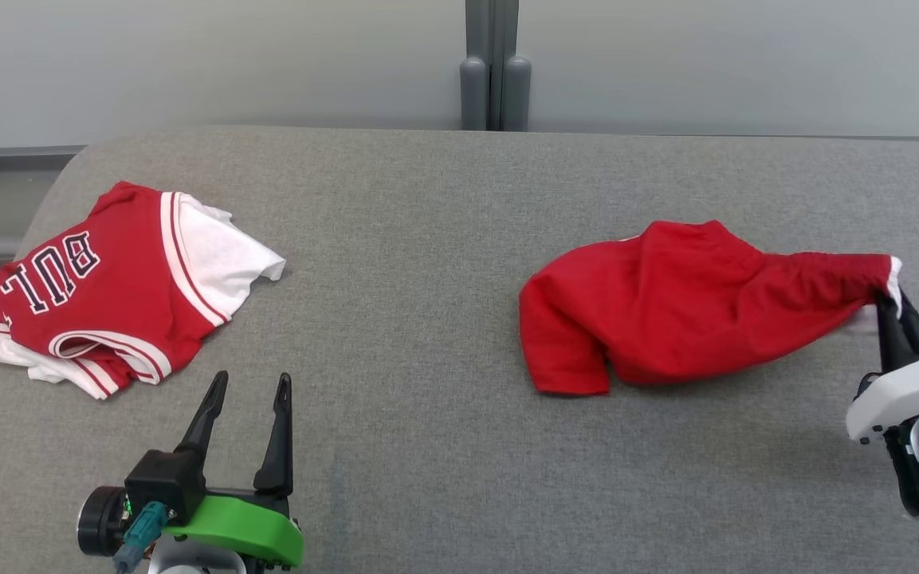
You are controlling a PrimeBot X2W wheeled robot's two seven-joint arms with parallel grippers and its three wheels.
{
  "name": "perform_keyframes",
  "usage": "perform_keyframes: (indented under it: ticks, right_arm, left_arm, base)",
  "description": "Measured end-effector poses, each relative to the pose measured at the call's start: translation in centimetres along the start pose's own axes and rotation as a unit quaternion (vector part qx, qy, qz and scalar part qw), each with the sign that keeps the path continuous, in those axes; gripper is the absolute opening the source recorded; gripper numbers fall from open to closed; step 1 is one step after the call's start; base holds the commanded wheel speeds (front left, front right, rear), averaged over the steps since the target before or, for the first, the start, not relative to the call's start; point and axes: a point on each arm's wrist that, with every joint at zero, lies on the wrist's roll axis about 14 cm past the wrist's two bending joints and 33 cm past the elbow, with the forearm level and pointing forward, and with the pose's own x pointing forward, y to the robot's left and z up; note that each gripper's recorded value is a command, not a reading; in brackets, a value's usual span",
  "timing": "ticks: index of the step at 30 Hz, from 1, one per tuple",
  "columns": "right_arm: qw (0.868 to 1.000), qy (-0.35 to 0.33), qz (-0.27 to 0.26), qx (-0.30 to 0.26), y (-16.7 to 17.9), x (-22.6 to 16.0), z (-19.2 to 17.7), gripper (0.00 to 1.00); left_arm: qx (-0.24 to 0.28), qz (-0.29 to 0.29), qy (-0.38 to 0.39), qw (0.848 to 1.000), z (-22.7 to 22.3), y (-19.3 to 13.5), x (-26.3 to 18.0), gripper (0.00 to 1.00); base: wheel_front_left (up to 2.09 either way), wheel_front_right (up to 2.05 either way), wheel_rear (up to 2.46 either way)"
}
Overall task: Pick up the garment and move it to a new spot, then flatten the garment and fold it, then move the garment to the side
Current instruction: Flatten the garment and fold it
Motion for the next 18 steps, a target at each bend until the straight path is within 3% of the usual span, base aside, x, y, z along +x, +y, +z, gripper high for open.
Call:
perform_keyframes:
  ticks: [4,8,18]
  right_arm:
    - [0.999,-0.024,0.035,-0.002,2.6,-0.4,1.3,0.00]
    - [0.994,-0.039,0.098,0.005,7.6,-0.9,2.0,0.00]
    - [0.961,-0.052,0.269,0.043,22.0,-2.6,2.8,0.00]
  left_arm:
    - [-0.002,-0.002,-0.002,1.000,0.1,-0.2,-0.4,1.00]
    - [-0.004,-0.003,-0.005,1.000,0.3,-0.3,-0.6,1.00]
    - [-0.006,0.018,-0.009,1.000,0.5,0.8,-1.5,1.00]
  base:
    - [0.00,0.00,0.00]
    - [0.00,0.00,0.00]
    - [0.00,0.00,0.00]
